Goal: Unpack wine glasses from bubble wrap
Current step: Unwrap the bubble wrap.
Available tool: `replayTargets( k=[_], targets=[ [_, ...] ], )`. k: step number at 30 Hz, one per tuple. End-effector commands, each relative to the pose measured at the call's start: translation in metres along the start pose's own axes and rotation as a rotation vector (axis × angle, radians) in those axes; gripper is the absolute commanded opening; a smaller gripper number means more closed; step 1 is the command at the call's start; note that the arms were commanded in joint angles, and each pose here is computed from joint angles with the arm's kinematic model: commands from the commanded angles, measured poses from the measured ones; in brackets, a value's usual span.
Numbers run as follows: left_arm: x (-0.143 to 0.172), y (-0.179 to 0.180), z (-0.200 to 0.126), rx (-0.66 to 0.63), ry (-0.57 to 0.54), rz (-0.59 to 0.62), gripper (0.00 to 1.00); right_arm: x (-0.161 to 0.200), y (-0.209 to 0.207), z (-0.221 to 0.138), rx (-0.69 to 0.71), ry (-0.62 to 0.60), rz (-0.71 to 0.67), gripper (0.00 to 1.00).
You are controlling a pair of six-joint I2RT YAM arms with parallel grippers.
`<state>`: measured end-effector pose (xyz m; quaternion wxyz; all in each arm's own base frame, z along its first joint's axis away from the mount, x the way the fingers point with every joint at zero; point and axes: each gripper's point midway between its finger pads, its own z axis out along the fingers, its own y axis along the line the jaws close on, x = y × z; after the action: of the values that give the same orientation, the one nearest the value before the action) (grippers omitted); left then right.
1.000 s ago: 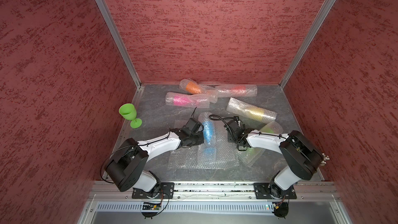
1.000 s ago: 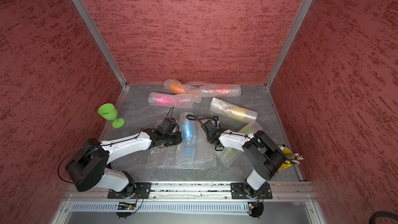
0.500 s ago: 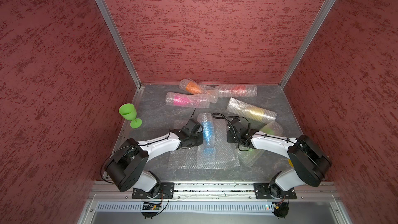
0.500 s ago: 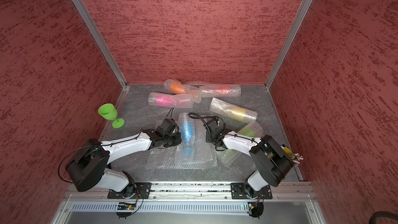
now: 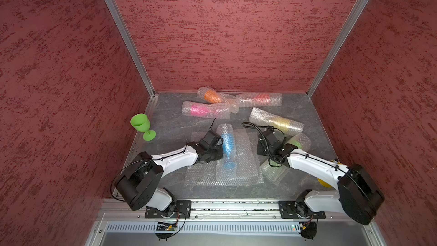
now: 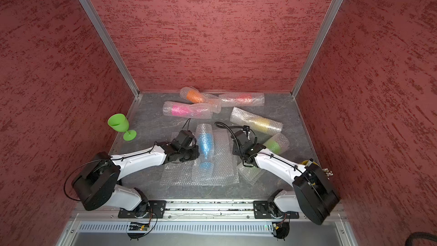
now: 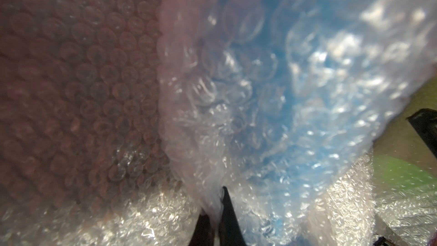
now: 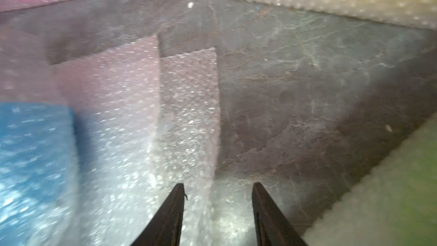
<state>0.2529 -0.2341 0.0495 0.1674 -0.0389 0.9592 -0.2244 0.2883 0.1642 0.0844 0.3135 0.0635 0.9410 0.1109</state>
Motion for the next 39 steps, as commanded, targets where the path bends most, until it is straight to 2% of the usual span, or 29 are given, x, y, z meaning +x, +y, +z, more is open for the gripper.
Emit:
replayTargets(
  k=[1,4,6,15,25,28,31,35,39],
  targets=[
    [-0.003,-0.002,-0.002,0.014,-0.012,0.007,0.04,-0.008,0.052,-0.014,-0.261,0.028,-0.029,0.51],
    [-0.003,-0.001,-0.002,0.011,-0.014,0.007,0.04,-0.001,0.075,-0.004,-0.344,0.108,-0.052,0.52],
    [-0.003,-0.001,-0.002,0.009,-0.012,0.007,0.04,0.005,0.078,0.008,-0.333,0.145,-0.049,0.52],
    [-0.002,0.001,0.000,0.005,-0.009,0.005,0.04,0.024,0.058,0.044,-0.227,0.179,-0.083,0.51],
    [-0.001,0.001,-0.001,0.010,-0.006,0.003,0.03,0.018,0.038,0.056,-0.110,0.134,-0.120,0.53],
    [-0.001,0.002,-0.001,0.006,-0.008,0.004,0.03,0.024,0.056,0.055,-0.212,0.160,-0.129,0.45],
    [-0.002,0.001,-0.002,0.008,-0.011,0.003,0.03,0.029,0.072,0.049,-0.309,0.188,-0.130,0.31],
    [-0.005,-0.003,-0.006,0.019,-0.019,0.004,0.03,0.018,0.078,0.033,-0.353,0.143,-0.125,0.02],
    [-0.011,-0.009,-0.016,0.029,-0.039,0.021,0.02,0.013,0.082,0.019,-0.382,0.127,-0.119,0.00]
  ],
)
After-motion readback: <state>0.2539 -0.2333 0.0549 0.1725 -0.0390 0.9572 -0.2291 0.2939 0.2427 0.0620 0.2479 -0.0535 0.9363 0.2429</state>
